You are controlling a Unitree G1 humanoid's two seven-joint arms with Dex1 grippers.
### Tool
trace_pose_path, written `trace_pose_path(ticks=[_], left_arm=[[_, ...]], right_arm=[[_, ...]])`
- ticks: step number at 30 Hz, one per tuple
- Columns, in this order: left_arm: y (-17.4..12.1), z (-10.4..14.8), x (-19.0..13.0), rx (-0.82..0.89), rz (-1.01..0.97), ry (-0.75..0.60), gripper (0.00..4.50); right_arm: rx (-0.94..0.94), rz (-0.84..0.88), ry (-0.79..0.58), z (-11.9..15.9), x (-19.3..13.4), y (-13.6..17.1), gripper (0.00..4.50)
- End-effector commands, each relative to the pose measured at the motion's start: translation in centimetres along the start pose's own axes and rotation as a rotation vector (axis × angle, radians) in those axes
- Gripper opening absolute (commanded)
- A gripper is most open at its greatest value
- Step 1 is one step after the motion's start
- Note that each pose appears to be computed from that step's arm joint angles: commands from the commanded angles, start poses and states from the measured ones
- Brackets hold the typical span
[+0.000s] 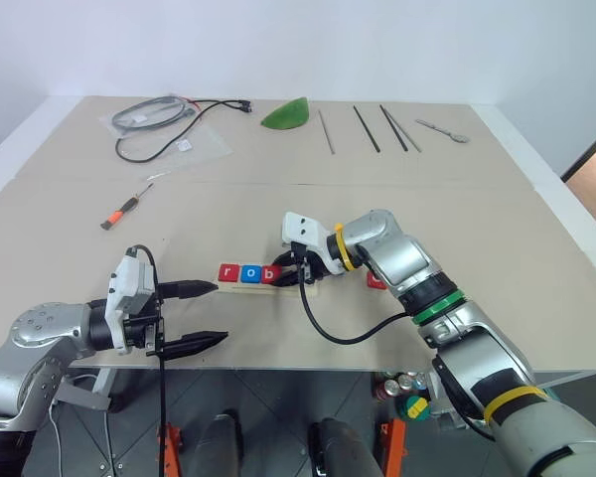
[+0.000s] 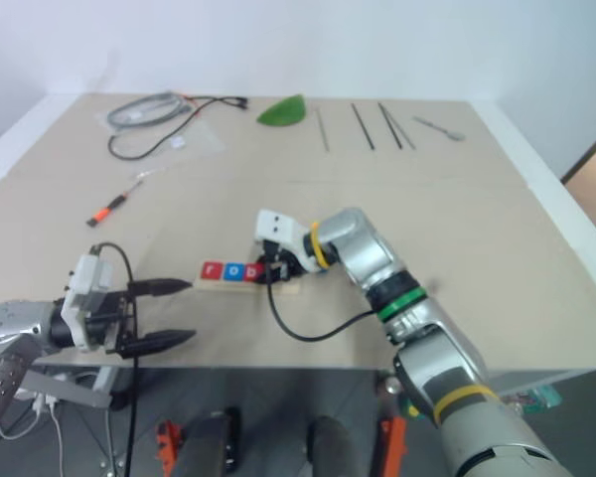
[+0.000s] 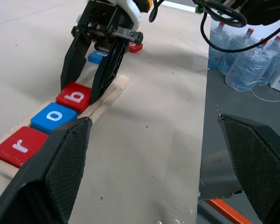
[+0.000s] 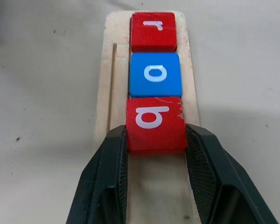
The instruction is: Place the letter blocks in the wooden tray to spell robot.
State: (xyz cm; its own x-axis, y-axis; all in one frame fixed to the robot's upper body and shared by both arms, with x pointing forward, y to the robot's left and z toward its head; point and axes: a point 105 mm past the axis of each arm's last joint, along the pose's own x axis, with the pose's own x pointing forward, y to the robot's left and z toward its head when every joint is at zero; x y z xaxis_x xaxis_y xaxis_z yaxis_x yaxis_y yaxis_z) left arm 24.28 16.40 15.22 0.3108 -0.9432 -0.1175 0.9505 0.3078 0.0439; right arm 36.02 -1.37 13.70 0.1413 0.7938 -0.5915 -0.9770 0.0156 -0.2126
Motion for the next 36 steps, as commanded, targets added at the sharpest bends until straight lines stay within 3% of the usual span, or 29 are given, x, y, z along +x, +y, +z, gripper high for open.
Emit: trace_pose_path(ticks=[1,11,14,19,23,29,32,36], left_arm=[[-0.4,0.8,0.2,0.046,-0.007,-0.017,4.50],[-0.7,0.6,0.3,0.035,-0.003,-0.019,4.50],[-0.7,0.5,0.3,0.034,-0.001,-0.019,4.50],[-0.5,0.6,0.4,0.034,0.001,-0.021,4.50],[-0.3,0.6,0.5,0.030,-0.004,-0.026,4.50],[-0.9,0.8,1.6,0.040,-0.071,-0.026,4.50],[-1.2,1.5,2.4,0.056,-0.107,-0.044,4.50],[-1.2,2.0,3.0,0.067,-0.133,-0.058,4.50]], right_arm=[[-0.047,-0.013,-0.022,1.7,0.0,-0.6,1.17],[-0.049,0.004,-0.027,2.0,0.6,-0.7,1.17],[-0.035,0.014,-0.043,2.0,0.5,-0.7,2.65],[-0.015,0.002,-0.044,2.1,0.3,-1.0,4.38],[-0.005,-0.028,-0.062,2.6,-0.7,-2.0,4.47],[0.008,-0.087,-0.167,4.0,-6.3,-3.8,4.47],[0.003,-0.088,-0.158,2.4,-8.9,-3.1,4.47],[0.063,-0.126,-0.092,-2.0,-12.0,-1.9,4.47]])
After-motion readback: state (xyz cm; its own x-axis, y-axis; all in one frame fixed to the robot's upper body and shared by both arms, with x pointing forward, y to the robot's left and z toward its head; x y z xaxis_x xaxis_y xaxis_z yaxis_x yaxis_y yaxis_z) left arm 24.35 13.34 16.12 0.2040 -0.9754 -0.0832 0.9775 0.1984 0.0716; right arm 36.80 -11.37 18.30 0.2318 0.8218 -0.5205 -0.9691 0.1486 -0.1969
